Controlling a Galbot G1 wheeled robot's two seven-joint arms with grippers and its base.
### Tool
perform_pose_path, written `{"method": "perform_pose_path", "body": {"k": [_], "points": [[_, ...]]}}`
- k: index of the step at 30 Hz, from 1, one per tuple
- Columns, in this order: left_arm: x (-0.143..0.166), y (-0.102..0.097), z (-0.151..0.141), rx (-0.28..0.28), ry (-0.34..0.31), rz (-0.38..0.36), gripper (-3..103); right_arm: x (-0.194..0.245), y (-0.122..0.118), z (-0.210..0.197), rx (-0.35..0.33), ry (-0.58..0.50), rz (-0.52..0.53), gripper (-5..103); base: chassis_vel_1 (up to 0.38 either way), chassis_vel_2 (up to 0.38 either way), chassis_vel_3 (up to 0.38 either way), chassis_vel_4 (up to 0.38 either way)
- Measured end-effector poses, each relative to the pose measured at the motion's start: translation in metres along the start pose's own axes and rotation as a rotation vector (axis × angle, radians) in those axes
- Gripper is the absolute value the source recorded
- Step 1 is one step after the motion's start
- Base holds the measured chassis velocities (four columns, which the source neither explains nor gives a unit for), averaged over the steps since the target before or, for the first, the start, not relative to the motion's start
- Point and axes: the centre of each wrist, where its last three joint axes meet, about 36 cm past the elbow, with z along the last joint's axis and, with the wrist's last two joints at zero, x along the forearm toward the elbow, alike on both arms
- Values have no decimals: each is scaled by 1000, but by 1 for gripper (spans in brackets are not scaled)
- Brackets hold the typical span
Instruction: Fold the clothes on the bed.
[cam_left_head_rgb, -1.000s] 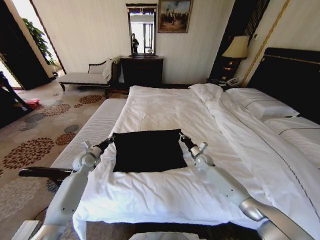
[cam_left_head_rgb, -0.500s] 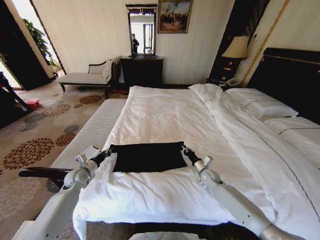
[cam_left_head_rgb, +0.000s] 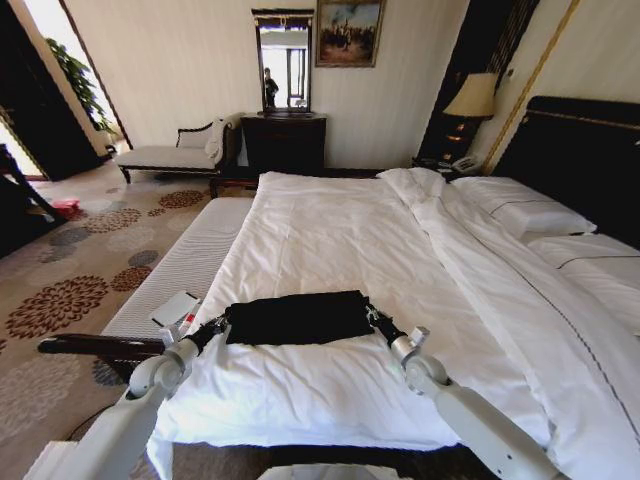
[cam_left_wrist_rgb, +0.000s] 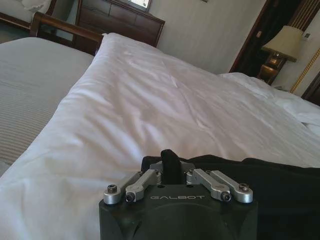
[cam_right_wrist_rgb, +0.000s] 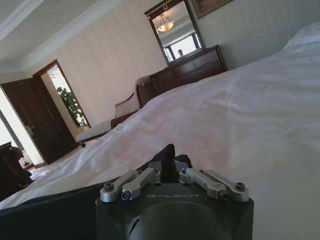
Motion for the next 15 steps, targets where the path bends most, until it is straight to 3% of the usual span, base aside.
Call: {"method": "perform_pose_path", "body": {"k": [1,3,4,6,8,10,12,14,15], "points": [[4,-4,-5,-6,-13,2,22,2,4,-6,2,-10,-6,14,0,0,0,0],[23,-21,-31,-22,-76,32,38,10,18,-34,7,-52,-11,25,0,0,0,0],[28,-25,-38,-25,-92,39,38,11,21,-40,8,-60,-8,30,0,0,0,0],[36,-31,-50,-26,-125,48,43,13,28,-53,10,-76,1,30,0,0,0,0],[50,-42,-81,-5,-196,68,54,12,39,-82,13,-103,38,41,0,0,0,0],[52,-50,-101,20,-226,83,59,6,46,-99,8,-107,75,51,0,0,0,0],[51,-53,-108,28,-222,87,65,2,48,-106,2,-100,92,51,0,0,0,0],[36,-59,-115,22,-123,46,76,-10,49,-112,-5,-40,119,62,0,0,0,0],[36,-59,-115,22,-123,46,76,-10,49,-112,-5,-40,119,62,0,0,0,0]]}}
